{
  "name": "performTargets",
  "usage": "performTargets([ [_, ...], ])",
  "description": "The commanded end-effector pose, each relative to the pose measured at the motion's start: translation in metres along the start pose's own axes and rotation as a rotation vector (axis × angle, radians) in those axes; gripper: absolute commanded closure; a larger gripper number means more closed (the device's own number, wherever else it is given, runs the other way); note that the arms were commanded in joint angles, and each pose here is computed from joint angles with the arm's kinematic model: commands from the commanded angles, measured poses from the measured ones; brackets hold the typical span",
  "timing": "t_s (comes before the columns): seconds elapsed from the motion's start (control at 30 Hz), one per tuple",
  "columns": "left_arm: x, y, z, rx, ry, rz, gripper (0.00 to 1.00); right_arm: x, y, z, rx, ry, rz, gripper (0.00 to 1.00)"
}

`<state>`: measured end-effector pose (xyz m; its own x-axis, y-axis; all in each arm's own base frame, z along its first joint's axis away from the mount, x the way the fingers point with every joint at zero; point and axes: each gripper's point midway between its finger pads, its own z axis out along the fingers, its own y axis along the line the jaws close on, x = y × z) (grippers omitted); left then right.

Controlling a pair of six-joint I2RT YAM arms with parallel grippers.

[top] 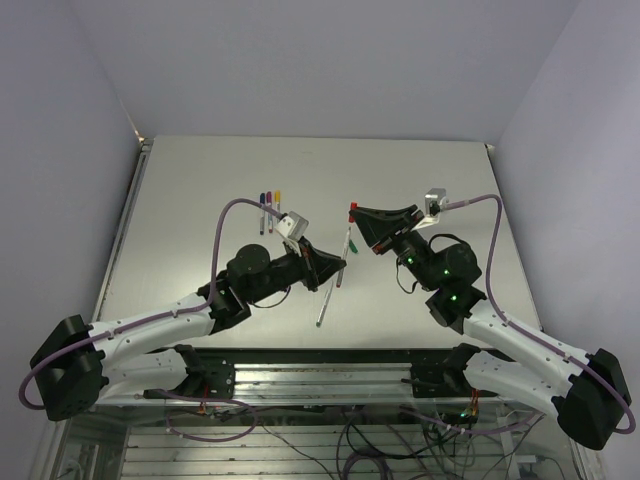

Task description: Insert the pens into the pen caps

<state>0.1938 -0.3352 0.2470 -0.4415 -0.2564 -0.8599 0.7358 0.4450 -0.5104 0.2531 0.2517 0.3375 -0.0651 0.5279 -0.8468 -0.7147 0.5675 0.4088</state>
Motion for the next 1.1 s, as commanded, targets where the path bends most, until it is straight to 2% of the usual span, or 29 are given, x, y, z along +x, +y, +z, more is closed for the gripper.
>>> performTargets([
  [0.0,-0.012,-0.002,-0.001,0.005,-0.05,0.014,0.93,-0.005,0.004,0.001,-0.006,-0.015,-0.008,1.0],
  [1.07,-0.017,-0.004,-0.003,0.006,-0.063,0.016,0.93,0.011,-0.002,-0.001,0.02,0.012,-0.003,1.0],
])
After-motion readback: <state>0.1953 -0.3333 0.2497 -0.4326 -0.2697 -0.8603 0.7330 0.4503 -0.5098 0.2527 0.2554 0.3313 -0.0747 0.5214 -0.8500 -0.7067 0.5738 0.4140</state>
